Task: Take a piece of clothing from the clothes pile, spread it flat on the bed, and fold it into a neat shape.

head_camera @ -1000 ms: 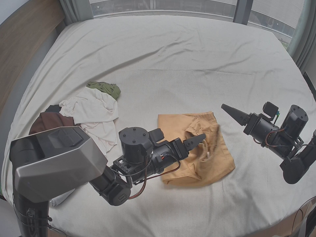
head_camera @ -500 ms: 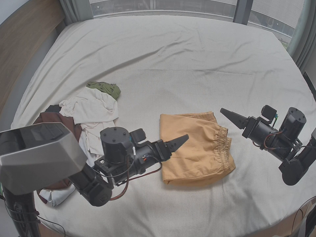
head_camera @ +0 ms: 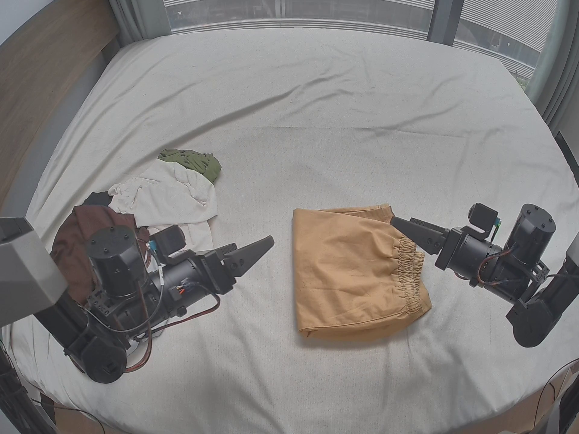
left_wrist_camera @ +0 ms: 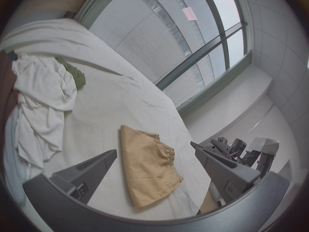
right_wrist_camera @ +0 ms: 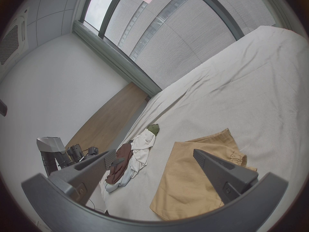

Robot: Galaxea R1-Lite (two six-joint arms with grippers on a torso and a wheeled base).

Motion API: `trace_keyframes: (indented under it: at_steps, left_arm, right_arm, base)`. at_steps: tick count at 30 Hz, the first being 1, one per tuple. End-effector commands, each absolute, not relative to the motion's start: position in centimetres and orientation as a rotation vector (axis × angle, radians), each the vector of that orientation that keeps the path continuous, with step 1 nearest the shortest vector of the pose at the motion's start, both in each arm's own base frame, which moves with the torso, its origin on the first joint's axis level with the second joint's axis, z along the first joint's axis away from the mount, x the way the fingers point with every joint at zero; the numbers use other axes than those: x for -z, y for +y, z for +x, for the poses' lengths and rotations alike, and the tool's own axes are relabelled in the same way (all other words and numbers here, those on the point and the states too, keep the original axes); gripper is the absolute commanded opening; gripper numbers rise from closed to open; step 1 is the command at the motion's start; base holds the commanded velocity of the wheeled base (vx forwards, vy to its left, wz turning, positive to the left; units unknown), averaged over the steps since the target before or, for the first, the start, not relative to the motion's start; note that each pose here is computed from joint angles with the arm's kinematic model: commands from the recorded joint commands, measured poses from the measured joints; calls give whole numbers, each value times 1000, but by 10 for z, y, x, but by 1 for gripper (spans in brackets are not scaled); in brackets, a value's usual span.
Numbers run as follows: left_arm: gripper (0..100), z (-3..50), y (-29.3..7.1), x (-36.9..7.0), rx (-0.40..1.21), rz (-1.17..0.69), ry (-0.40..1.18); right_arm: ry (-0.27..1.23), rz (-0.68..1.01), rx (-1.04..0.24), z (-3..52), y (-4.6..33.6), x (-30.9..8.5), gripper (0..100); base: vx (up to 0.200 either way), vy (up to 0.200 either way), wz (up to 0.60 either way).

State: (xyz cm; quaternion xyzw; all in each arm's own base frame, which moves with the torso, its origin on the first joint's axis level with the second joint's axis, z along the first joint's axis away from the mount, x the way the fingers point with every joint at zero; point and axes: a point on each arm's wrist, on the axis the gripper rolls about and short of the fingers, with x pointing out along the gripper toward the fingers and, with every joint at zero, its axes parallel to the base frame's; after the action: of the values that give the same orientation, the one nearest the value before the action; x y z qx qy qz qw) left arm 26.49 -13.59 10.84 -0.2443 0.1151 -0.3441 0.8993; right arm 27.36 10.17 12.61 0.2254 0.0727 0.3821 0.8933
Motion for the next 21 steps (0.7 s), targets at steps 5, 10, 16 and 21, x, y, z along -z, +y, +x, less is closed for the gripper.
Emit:
trace_keyframes:
  at_steps: [5, 10, 16, 21]
  left_arm:
    - [100, 255, -118, -102, 678, -476, 244]
    - [100, 245, -110, -88, 680, -389, 259]
    - [100, 247, -104, -69, 651, -294, 303]
    - [100, 245, -100, -60, 647, -198, 311]
  right_arm:
    - [233, 421, -773, 273, 101, -101, 100]
    - [288, 338, -692, 279, 91, -74, 100]
    - [311, 319, -655, 282, 82, -65, 100]
    - [345, 315, -613, 284, 72, -59, 100]
  base:
    - [0, 0, 0]
    - [0, 0, 0]
    - [0, 0, 0]
    - [0, 0, 0]
